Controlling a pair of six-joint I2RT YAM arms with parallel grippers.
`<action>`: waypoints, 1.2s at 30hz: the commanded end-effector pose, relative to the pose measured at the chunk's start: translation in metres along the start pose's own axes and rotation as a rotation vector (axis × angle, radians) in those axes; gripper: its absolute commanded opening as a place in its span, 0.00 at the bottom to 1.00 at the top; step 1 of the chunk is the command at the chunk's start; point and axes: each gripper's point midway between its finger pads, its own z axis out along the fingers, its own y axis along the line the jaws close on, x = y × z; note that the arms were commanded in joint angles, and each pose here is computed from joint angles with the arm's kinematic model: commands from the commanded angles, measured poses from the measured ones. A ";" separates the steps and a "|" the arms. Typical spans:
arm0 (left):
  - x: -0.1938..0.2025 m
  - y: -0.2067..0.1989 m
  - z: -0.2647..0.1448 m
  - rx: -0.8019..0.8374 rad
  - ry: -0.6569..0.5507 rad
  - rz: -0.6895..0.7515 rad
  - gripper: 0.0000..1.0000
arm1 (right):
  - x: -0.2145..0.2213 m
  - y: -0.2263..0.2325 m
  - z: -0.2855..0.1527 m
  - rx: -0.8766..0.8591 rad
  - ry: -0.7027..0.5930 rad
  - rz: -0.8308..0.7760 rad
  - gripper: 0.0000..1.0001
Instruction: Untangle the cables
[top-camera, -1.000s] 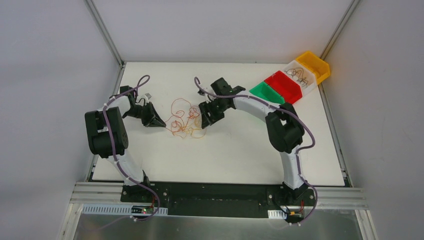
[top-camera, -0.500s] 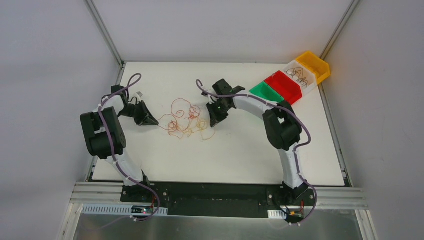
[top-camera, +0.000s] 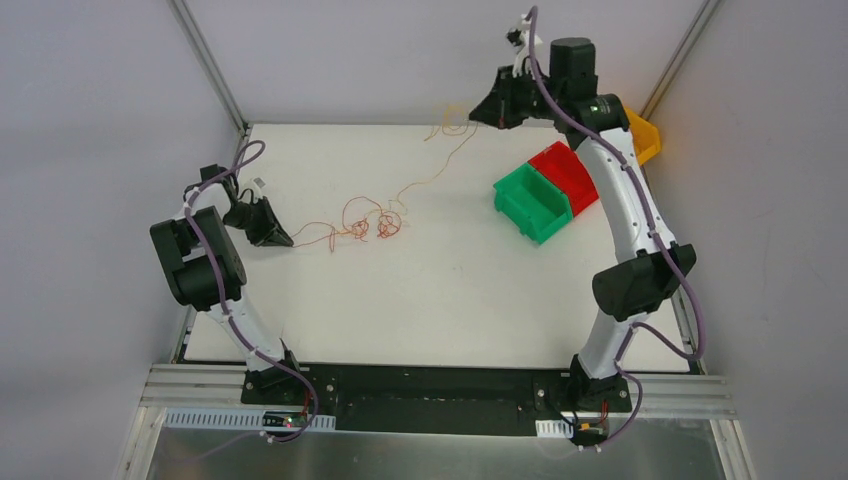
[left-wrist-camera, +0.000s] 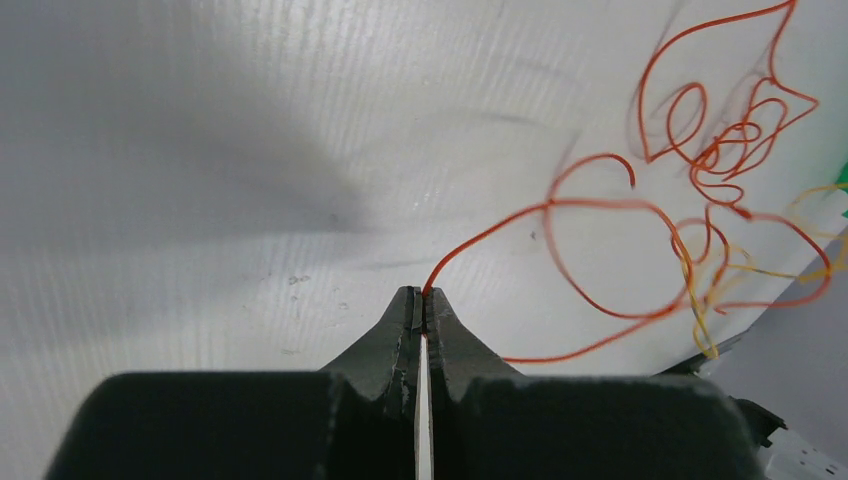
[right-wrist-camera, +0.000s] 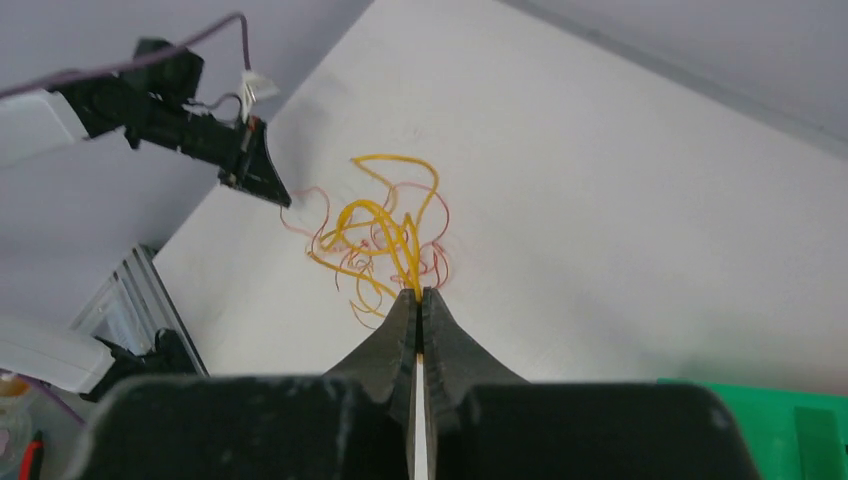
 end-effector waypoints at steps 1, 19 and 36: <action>0.003 0.023 -0.006 -0.091 0.031 0.045 0.00 | -0.064 0.015 -0.038 -0.050 -0.170 0.015 0.00; 0.001 -0.009 -0.011 0.052 0.033 0.052 0.00 | -0.145 -0.030 -0.105 0.111 -0.457 -0.039 0.00; 0.017 -0.061 0.004 0.099 0.093 0.145 0.00 | 0.063 -0.295 -0.129 0.720 0.099 0.075 0.00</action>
